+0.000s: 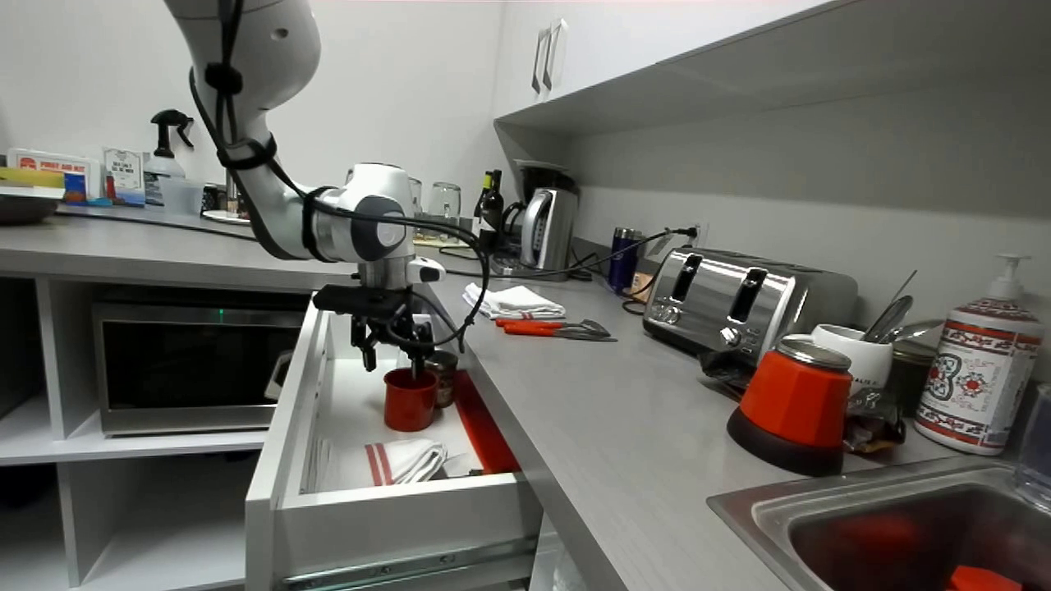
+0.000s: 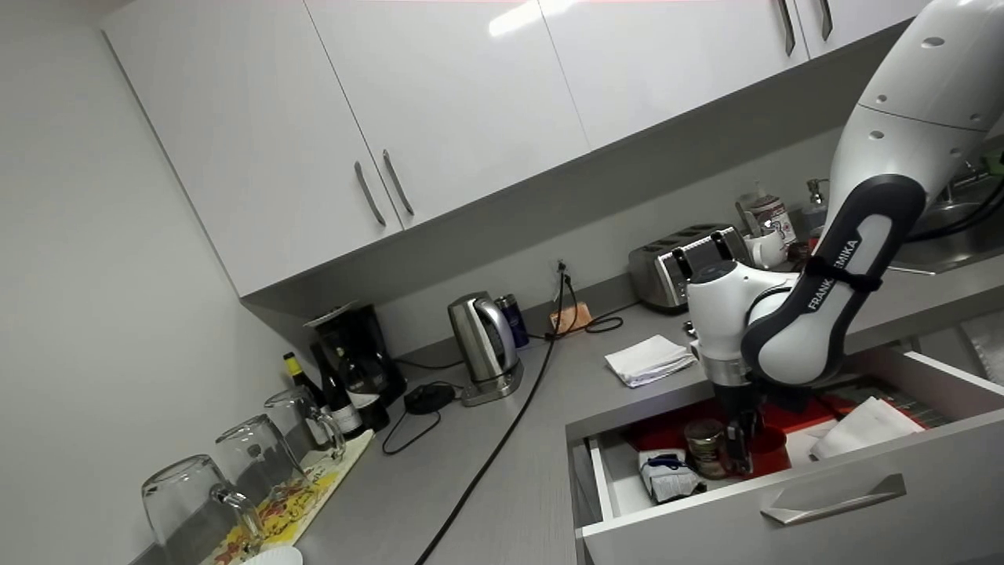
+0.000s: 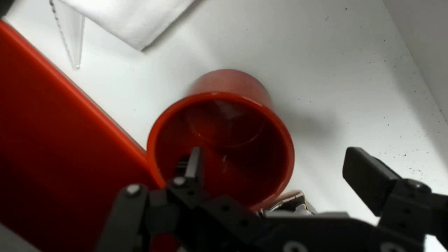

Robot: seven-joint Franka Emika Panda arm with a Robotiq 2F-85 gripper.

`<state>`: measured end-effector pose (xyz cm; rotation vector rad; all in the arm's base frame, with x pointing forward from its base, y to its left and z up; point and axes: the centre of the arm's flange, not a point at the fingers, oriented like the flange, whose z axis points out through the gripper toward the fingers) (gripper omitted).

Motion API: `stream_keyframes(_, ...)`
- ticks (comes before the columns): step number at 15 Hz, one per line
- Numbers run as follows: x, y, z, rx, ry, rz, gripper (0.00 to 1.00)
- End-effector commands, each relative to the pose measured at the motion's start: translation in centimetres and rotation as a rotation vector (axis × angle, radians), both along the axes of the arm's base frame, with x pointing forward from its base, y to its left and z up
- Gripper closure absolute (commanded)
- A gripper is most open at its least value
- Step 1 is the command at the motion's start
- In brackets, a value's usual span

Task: Open the topmost drawer, remove a red mug from it, put the mug on the counter, and then close the drawer

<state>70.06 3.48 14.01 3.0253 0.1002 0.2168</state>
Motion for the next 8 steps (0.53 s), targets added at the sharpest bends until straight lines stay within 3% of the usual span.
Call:
stream_keyframes(1, 1.6, 0.4, -1.0, 0.004, 0.032, -0.001, 0.00)
stream_keyframes(7, 1.3, 1.1, -3.1, -0.001, 0.088, -0.002, 0.00)
stream_keyframes(8, 1.3, 1.4, -3.4, -0.001, 0.094, -0.002, 0.06)
